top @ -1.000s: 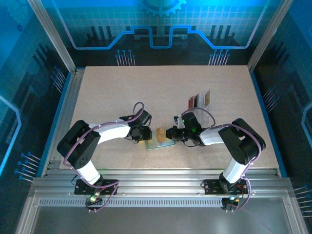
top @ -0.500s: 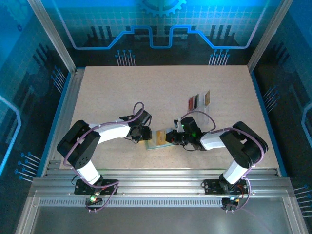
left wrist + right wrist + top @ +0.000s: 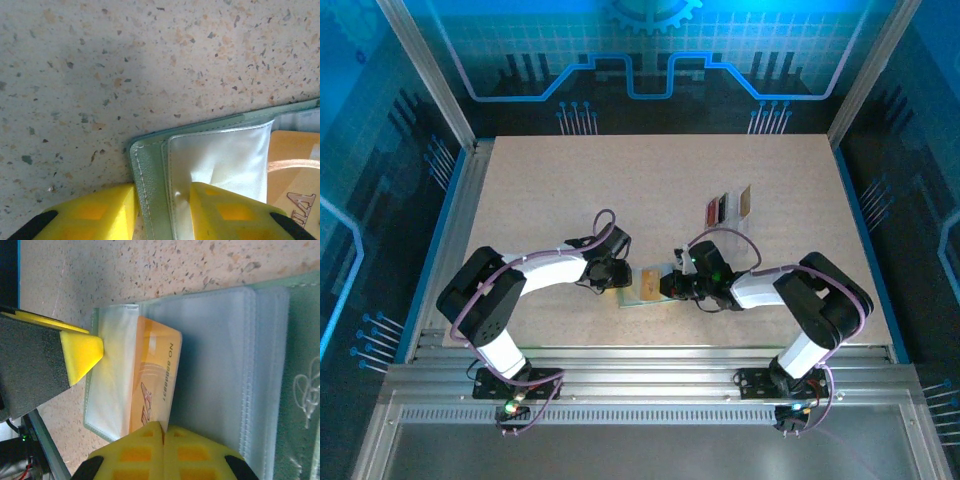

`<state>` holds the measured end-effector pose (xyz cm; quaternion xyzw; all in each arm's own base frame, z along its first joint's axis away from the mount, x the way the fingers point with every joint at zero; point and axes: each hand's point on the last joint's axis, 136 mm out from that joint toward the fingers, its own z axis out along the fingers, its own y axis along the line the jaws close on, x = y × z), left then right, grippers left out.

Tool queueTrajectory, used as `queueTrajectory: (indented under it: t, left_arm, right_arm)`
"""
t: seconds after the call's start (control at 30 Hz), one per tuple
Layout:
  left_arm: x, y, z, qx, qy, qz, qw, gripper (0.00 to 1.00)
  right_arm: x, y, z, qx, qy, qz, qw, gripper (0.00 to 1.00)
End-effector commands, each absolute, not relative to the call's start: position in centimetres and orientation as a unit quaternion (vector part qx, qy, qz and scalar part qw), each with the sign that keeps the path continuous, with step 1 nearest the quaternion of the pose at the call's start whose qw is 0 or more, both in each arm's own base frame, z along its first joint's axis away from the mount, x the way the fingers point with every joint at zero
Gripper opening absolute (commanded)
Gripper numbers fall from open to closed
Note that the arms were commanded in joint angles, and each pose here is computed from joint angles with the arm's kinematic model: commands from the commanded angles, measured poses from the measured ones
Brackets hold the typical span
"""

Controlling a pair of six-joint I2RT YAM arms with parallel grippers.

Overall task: Put the credit cards into the card holder
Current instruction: Insert the credit card into the card slot.

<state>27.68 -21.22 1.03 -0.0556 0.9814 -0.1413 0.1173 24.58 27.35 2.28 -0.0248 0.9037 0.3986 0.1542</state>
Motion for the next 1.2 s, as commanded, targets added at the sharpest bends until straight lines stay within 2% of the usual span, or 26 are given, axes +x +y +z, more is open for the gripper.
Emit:
queueTrajectory:
  t: [0.0, 0.4, 1.17]
  left_arm:
    - [24.3, -20.5, -3.5, -0.05, 0.991, -0.118, 0.047, 0.33]
    - [24.4, -20.5, -3.2, -0.051, 0.99, -0.12, 0.05, 0.33]
    - [24.3, -20.4, -3.1, -0.05, 0.99, -0.12, 0.054, 0.33]
  right_arm:
    - [21.1, 26.1, -0.4, -0.053, 0.929, 0.354, 0.096, 0.0]
    - [21.5, 27.6, 0.0, -0.099, 0.925, 0.361, 0.057, 0.0]
    - [21.4, 26.3, 0.7, -0.112, 0.928, 0.355, -0.001, 0.0]
